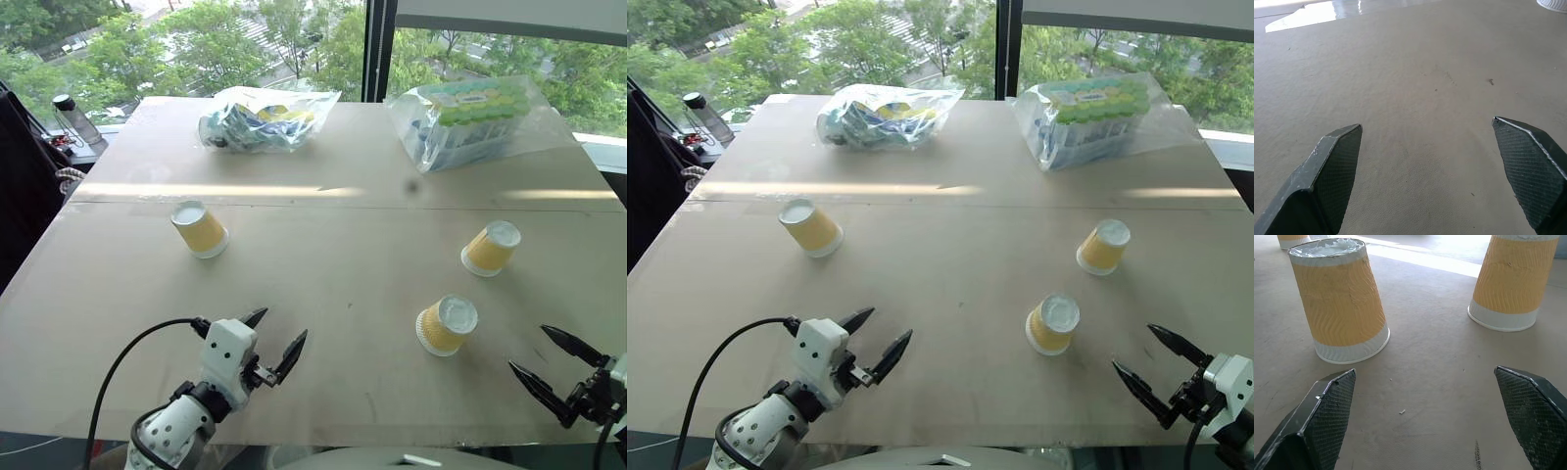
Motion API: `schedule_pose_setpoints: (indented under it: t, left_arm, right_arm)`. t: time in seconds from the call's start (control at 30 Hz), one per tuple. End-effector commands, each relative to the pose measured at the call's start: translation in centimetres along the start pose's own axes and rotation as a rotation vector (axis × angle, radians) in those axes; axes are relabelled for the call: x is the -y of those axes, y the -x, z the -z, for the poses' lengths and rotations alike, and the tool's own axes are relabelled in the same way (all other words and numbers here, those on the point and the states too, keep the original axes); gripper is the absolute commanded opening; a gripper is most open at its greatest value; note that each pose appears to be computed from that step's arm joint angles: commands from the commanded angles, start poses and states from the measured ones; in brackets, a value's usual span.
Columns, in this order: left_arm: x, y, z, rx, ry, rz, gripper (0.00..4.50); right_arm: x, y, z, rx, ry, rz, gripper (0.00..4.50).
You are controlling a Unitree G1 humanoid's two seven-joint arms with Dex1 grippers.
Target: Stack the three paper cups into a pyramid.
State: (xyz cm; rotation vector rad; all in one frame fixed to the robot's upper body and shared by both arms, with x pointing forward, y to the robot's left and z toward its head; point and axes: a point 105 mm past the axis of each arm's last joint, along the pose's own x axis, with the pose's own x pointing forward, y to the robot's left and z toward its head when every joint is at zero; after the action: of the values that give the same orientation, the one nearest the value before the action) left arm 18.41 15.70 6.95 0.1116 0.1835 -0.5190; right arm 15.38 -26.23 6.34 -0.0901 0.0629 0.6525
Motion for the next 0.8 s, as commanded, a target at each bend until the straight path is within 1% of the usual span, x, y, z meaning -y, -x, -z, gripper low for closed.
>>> schedule_pose_setpoints:
  t: [0.03,0.1,0.27,0.6,0.63,0.7,0.8]
  left_arm:
    - [-0.1,0.1,-1.5,0.043,-0.024,0.024,4.37]
    - [-0.1,0.0,-2.0,0.056,-0.04,0.052,4.37]
    - [0.0,0.0,-2.0,0.051,-0.064,0.078,4.37]
    - [0.0,0.1,-3.0,0.058,-0.092,0.11,4.37]
    - [0.3,0.1,-3.1,0.064,-0.088,0.151,4.37]
    - [1.3,0.2,-4.1,0.108,-0.104,0.3,4.37]
    - [1.3,-0.4,-6.3,0.174,-0.126,0.527,4.37]
  right_arm:
    - [0.2,0.2,-0.7,0.017,0.041,0.003,4.5]
    - [0.1,-0.1,-0.5,0.016,0.044,-0.007,4.5]
    - [0.1,-0.2,-0.4,0.016,0.047,-0.015,4.5]
    - [-0.3,-0.5,-0.2,0.011,0.046,-0.032,4.5]
    - [-0.5,-0.7,-0.4,0.014,0.051,-0.045,4.5]
    - [-0.9,-1.4,-1.3,0.034,0.055,-0.077,4.5]
    - [-2.7,-4.1,-3.3,0.062,0.087,-0.189,4.5]
